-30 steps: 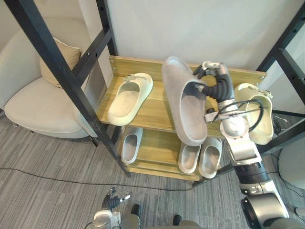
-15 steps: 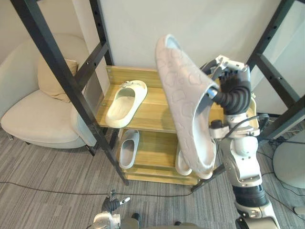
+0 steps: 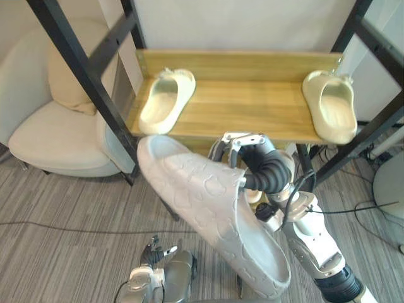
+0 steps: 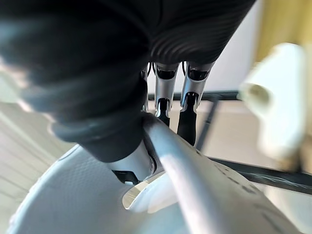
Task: Organize the slippers on the shoe rack
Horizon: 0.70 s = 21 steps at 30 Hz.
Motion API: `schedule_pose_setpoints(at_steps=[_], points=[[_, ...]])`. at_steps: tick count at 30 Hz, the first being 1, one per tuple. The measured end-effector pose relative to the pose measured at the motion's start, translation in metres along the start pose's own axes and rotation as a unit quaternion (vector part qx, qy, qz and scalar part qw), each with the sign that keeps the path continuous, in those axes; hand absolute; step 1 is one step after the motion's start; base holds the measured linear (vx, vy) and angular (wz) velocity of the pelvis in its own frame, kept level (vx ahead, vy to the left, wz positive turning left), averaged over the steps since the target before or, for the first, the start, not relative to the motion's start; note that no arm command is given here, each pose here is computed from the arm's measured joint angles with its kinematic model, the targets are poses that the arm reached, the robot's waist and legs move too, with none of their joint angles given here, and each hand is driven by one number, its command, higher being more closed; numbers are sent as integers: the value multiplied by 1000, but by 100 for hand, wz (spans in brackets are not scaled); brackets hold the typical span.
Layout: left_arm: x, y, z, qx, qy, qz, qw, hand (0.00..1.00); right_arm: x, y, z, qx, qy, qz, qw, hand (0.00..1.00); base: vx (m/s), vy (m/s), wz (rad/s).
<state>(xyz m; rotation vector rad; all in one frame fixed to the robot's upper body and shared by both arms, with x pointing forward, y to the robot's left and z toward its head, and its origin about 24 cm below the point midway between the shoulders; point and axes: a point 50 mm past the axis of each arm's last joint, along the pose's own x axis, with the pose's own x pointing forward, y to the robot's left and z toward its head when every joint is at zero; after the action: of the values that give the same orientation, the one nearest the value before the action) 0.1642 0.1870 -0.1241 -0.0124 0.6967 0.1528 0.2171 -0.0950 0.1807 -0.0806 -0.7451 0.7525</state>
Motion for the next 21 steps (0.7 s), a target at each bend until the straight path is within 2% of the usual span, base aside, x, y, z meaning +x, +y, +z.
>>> schedule_pose_setpoints(at_steps=[2,8,12,15,21], points=[[3,-1,7,-4,-13,-2,1000,0,1,0,-8,-11,20,16,1000,100,-107,9,-3],[14,-2,42,-18,-76,3,997,0,9,-4,-28,-118,71,71,988,100,-95,-7,0],[23,9,71,-6,-114,22,993,0,18,-28,-41,-191,98,47,975,100,-82,-41,10],[25,14,69,-4,-100,39,994,0,30,-39,-35,-242,84,28,966,100,-108,-66,8],[23,8,72,-47,-106,51,992,0,48,-68,-16,-328,44,-61,942,100,-82,-66,6]])
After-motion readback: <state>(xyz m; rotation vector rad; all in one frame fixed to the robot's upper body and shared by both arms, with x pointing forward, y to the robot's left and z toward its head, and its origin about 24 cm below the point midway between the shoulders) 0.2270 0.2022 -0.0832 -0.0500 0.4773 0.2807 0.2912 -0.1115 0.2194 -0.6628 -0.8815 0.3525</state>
